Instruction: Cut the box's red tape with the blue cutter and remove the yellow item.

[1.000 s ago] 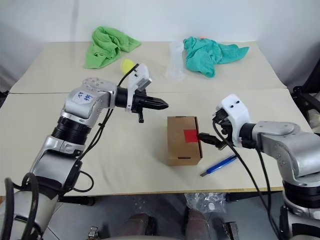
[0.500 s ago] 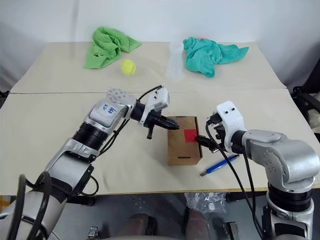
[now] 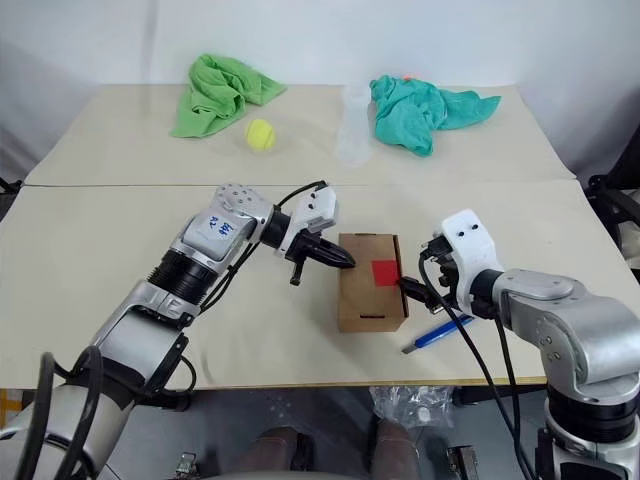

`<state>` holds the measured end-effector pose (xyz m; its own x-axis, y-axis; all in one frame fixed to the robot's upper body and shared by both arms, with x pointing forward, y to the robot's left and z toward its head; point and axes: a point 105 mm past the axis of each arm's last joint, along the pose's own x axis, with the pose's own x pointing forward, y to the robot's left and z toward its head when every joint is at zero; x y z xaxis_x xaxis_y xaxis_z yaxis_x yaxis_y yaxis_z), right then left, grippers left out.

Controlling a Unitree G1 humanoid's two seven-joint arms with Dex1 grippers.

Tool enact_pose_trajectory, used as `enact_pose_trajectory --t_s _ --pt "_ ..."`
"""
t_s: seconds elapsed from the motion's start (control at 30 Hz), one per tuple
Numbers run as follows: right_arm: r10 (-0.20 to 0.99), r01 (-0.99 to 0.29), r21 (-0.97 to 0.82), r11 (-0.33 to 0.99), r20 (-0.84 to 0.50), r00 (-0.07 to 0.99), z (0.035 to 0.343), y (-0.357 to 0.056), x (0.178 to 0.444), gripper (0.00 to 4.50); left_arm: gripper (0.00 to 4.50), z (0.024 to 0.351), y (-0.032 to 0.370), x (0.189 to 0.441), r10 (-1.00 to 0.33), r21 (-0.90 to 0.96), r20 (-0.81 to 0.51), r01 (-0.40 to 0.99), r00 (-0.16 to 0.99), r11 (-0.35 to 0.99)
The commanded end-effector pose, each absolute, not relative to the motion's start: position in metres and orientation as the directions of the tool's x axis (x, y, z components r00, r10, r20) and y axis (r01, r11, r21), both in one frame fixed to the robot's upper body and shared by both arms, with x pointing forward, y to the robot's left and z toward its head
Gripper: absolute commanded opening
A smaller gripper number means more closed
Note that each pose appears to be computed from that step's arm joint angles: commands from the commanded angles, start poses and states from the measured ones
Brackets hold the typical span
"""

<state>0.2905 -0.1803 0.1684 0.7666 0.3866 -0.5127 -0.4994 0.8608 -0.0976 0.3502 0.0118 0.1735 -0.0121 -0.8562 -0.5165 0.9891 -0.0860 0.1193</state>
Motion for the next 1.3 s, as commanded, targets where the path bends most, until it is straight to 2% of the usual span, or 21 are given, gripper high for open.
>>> enact_pose_trajectory --t_s 0.03,0.5,0.67,0.9,1.13,1.3 --pt "0.328 -0.469 -0.100 0.878 -0.588 0.739 0.152 -0.197 0.287 4.47 0.00 0.167 0.013 0.343 -0.839 0.114 -0.543 0.986 -0.040 -0.121" --pt "0.309 -0.525 -0.147 0.838 -0.665 0.680 0.129 -0.215 0.287 4.47 0.00 0.160 0.019 0.333 -0.819 0.090 -0.570 0.986 -0.061 -0.137" --pt "0.410 -0.613 -0.103 0.783 -0.657 0.633 0.127 -0.205 0.279 4.47 0.00 0.162 0.029 0.335 -0.825 0.086 -0.565 0.994 -0.010 -0.070" --pt "0.435 -0.630 -0.087 0.772 -0.649 0.624 0.125 -0.206 0.280 4.47 0.00 0.161 0.039 0.332 -0.828 0.066 -0.560 0.998 0.030 -0.008" --pt "0.517 -0.638 -0.022 0.770 -0.565 0.643 0.153 -0.194 0.293 4.47 0.00 0.162 0.039 0.331 -0.830 0.069 -0.555 0.998 0.046 0.009" --pt "0.547 -0.605 0.104 0.789 -0.567 0.615 0.153 -0.192 0.300 4.47 0.00 0.160 0.037 0.331 -0.833 0.066 -0.551 0.998 0.047 0.013"
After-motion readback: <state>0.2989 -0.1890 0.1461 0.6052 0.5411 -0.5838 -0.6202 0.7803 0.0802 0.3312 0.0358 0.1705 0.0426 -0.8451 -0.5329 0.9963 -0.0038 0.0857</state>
